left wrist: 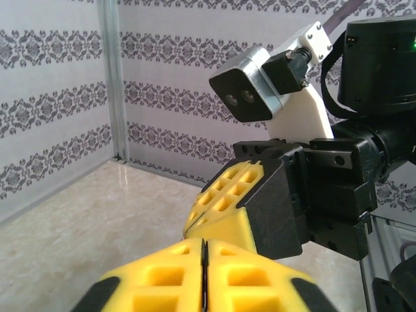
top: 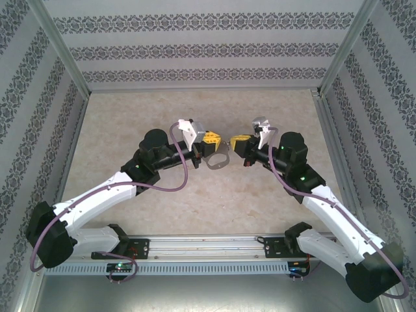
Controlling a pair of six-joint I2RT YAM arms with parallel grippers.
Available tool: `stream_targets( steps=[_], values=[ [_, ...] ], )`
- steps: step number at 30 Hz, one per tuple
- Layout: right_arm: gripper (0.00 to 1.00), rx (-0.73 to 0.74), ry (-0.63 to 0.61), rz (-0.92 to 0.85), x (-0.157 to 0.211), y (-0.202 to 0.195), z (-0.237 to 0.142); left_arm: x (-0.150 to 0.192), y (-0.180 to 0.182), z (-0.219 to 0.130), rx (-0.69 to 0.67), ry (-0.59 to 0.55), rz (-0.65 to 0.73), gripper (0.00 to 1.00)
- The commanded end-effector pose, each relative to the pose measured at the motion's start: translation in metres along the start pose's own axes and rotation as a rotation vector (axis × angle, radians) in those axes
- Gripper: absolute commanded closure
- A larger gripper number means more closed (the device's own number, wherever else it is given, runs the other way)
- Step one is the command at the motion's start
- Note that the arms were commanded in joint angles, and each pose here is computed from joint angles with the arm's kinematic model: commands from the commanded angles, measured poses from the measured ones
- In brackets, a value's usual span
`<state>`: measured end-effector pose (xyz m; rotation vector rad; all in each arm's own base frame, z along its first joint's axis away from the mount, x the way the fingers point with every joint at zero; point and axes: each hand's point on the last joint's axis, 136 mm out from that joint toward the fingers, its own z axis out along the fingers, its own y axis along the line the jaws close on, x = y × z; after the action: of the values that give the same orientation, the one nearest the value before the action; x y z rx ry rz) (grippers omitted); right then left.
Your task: Put the keys on the keyring
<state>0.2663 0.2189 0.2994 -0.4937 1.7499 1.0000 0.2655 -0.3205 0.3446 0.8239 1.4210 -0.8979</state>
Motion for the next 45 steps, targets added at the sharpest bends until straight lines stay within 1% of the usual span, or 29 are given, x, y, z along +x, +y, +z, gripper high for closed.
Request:
stream_targets(
  steps=[1,2,4,10,14,19,28,36,42,45],
  values=[
    [1.00,-0.038,-0.046,-0.015,-0.018,0.009,0.000,-0.009,0.000,-0.007,-0.043,-0.031,-0.007,0.79],
    [1.00,-0.044,-0.044,-0.012,-0.018,0.011,0.000,-0.004,0.003,-0.007,-0.057,-0.017,-0.012,0.74],
    [1.00,-0.049,-0.044,-0.010,-0.020,0.012,0.000,0.002,0.004,-0.006,-0.061,0.006,-0.018,0.70],
    [1.00,-0.066,-0.045,-0.010,-0.022,0.019,0.000,0.024,0.002,0.004,-0.031,0.072,-0.043,0.64],
    [1.00,-0.074,-0.045,-0.013,-0.023,0.023,0.001,0.033,-0.001,0.010,-0.010,0.097,-0.049,0.64],
    [1.00,-0.087,-0.044,-0.016,-0.024,0.029,0.003,0.040,-0.003,0.013,-0.005,0.100,-0.054,0.63],
    [1.00,-0.080,-0.041,-0.014,-0.025,0.030,0.007,0.040,0.003,0.004,-0.081,0.088,-0.028,0.63],
    [1.00,-0.067,-0.037,-0.009,-0.023,0.030,0.007,0.044,-0.015,0.002,-0.080,0.098,0.002,0.62],
    [1.00,-0.082,-0.038,-0.014,-0.024,0.035,0.006,0.052,-0.004,0.003,-0.164,0.089,0.017,0.64],
    [1.00,-0.090,-0.041,-0.017,-0.025,0.038,0.006,0.049,0.002,0.001,-0.202,0.070,0.033,0.65]
  ],
)
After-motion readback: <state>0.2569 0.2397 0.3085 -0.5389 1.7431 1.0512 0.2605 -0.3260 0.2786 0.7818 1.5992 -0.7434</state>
